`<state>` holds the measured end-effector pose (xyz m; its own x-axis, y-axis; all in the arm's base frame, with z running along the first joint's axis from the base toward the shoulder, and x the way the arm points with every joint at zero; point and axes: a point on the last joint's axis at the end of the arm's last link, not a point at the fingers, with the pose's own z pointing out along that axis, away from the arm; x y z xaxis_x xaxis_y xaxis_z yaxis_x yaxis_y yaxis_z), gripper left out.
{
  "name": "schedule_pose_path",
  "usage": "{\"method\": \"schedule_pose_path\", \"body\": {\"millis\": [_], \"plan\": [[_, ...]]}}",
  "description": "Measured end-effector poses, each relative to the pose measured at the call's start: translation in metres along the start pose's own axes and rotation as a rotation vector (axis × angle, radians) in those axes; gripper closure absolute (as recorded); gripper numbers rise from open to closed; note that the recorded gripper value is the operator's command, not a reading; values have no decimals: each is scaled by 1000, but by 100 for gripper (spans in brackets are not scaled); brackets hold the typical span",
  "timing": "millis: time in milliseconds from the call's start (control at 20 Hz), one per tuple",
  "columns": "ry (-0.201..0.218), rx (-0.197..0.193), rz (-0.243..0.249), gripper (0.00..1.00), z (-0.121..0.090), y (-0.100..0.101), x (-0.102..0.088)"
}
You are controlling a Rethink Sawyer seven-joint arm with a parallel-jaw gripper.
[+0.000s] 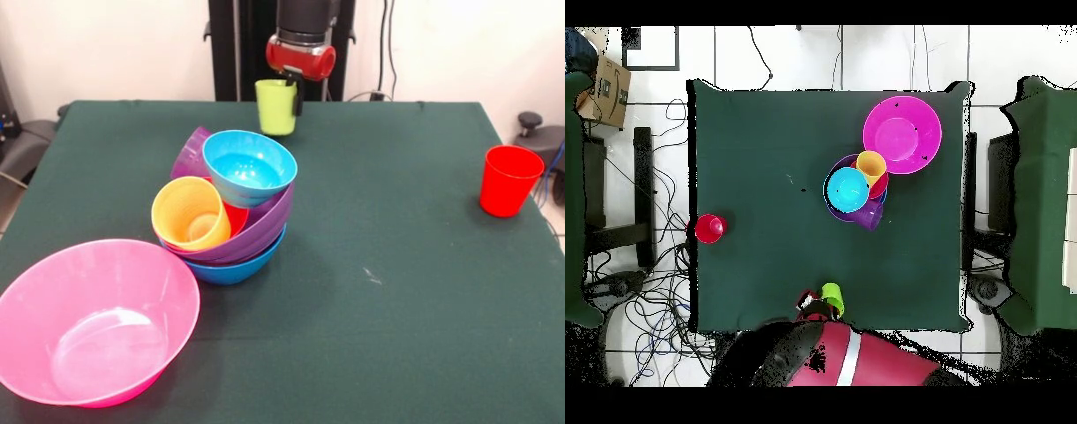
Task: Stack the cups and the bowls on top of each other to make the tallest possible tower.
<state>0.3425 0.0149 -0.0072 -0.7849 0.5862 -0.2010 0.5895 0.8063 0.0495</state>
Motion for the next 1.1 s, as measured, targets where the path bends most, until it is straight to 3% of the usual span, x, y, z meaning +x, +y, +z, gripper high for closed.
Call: {"method": "schedule_pose_path", "body": {"millis": [350, 500, 700, 1100], "plan": [[-23, 8, 79, 100, -45, -7, -48], [-12, 26, 132, 100, -76, -16, -81], [10, 42, 175, 100, -108, -26, -111], [-2, 39, 189, 100, -143, -24, -151]]}}
